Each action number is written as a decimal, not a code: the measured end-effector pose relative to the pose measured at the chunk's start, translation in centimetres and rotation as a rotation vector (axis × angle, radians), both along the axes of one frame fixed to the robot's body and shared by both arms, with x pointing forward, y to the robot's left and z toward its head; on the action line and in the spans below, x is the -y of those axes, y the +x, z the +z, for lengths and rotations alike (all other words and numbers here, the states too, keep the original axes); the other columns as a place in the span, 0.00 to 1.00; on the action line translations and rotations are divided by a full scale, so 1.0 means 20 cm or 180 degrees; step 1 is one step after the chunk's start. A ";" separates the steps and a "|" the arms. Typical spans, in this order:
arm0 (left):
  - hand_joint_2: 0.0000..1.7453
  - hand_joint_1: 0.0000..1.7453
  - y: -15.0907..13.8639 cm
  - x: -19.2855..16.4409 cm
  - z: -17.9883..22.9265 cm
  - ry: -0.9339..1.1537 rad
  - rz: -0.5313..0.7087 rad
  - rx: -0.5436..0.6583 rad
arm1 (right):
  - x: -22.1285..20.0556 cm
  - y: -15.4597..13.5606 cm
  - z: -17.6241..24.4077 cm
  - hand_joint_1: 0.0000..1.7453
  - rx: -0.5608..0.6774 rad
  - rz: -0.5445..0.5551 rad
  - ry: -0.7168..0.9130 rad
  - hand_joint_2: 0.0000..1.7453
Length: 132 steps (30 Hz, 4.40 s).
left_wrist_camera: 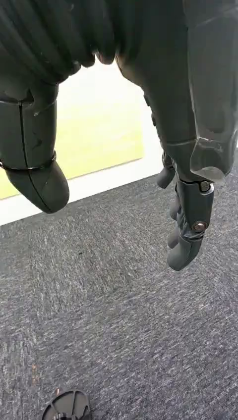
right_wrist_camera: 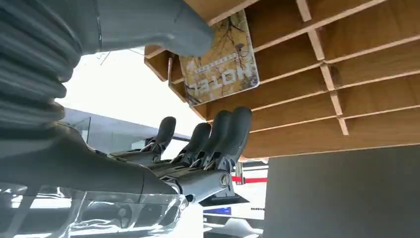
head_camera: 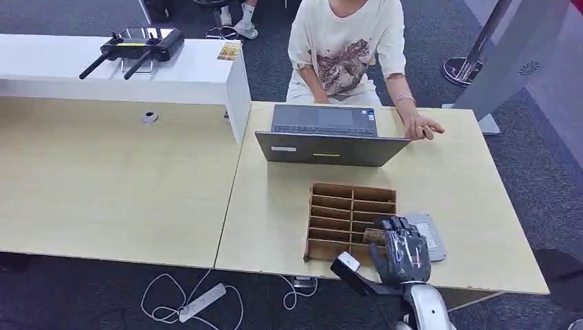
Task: Pass the card to the sensor for recognition and then transmit it.
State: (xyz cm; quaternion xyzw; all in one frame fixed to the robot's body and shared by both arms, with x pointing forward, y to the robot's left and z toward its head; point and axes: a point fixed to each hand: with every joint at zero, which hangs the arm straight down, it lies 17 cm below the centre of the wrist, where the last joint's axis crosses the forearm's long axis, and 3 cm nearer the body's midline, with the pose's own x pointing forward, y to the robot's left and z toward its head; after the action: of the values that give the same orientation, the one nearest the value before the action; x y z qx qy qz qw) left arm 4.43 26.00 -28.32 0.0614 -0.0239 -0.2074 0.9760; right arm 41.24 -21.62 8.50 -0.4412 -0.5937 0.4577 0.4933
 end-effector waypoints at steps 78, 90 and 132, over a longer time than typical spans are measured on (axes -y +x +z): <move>1.00 0.00 -0.01 -0.01 0.00 0.0025 -0.0046 -0.0032 | 0.00 0.02 0.01 0.74 -0.0020 -0.0053 0.0010 1.00; 1.00 0.00 -0.01 -0.01 0.00 0.0026 -0.0052 -0.0032 | 0.00 0.00 0.00 0.77 -0.0031 -0.0054 0.0011 1.00; 1.00 0.00 0.01 -0.02 0.00 0.0105 -0.0043 0.0018 | -0.08 -0.04 0.17 1.00 0.0227 0.0243 0.0440 1.00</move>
State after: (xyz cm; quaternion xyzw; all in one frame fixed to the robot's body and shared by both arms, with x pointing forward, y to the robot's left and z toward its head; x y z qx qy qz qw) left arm 4.55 26.45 -28.32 0.0779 -0.0237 -0.2143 0.9734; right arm 40.51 -19.96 11.87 -0.3991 -0.6575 0.4181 0.4834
